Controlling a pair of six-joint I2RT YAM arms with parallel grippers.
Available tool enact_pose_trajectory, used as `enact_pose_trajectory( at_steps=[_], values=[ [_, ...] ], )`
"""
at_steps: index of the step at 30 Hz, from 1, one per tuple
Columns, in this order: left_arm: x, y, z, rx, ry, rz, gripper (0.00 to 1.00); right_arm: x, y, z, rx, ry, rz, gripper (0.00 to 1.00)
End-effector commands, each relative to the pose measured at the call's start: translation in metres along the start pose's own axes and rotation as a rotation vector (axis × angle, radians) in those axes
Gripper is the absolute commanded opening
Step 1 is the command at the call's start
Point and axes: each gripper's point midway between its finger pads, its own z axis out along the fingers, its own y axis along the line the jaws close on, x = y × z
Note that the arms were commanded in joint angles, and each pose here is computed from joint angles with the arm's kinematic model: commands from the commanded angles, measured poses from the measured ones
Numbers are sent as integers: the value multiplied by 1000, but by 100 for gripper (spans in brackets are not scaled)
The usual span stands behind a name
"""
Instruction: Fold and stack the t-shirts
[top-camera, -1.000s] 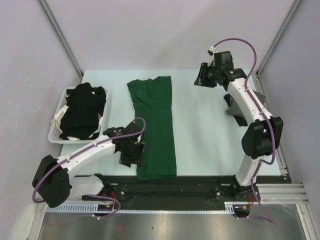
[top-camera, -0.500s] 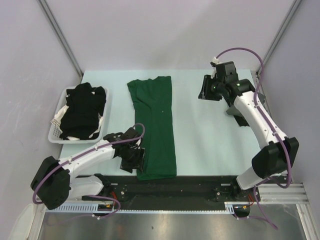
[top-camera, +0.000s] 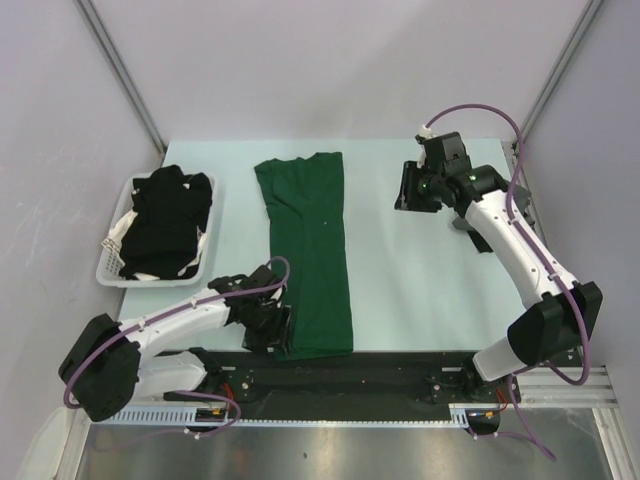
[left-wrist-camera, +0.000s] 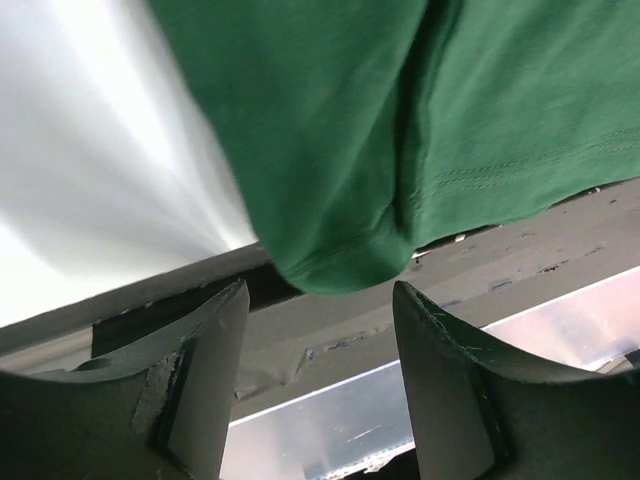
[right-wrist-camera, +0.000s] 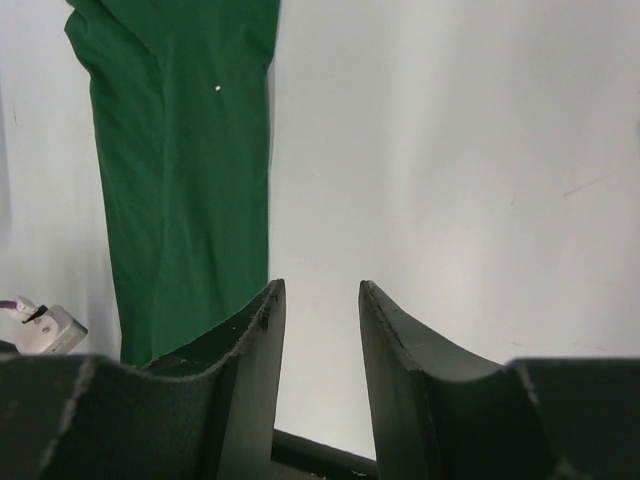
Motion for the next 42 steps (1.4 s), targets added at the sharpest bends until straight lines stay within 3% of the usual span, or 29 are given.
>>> enact_pose_trajectory(
  at_steps=[1, 10, 22, 34, 36, 37, 40, 42],
  values=[
    [-6, -17, 5, 49, -13, 0, 65, -1, 2, -19, 7, -36, -2, 40],
    [-4, -28, 21, 44, 13, 30, 61, 2, -3, -26, 24, -35, -37, 40],
    [-11, -26, 16, -14, 2, 60, 29, 39, -10, -9, 25, 76, -9, 38],
    [-8, -22, 7, -43, 17, 90, 8, 80, 6, 0, 10, 156, -19, 38],
    [-6, -21, 6, -46, 26, 93, 16, 81, 6, 1, 10, 158, -19, 38],
    [-3, -18, 6, -59, 38, 89, 33, 80, 7, 3, 8, 155, -19, 38],
    [-2, -15, 6, -69, 38, 90, 51, 78, 9, 4, -3, 147, -15, 38],
    [-4, -15, 6, -68, 25, 88, 56, 77, 11, 5, -12, 144, -15, 38]
  ],
)
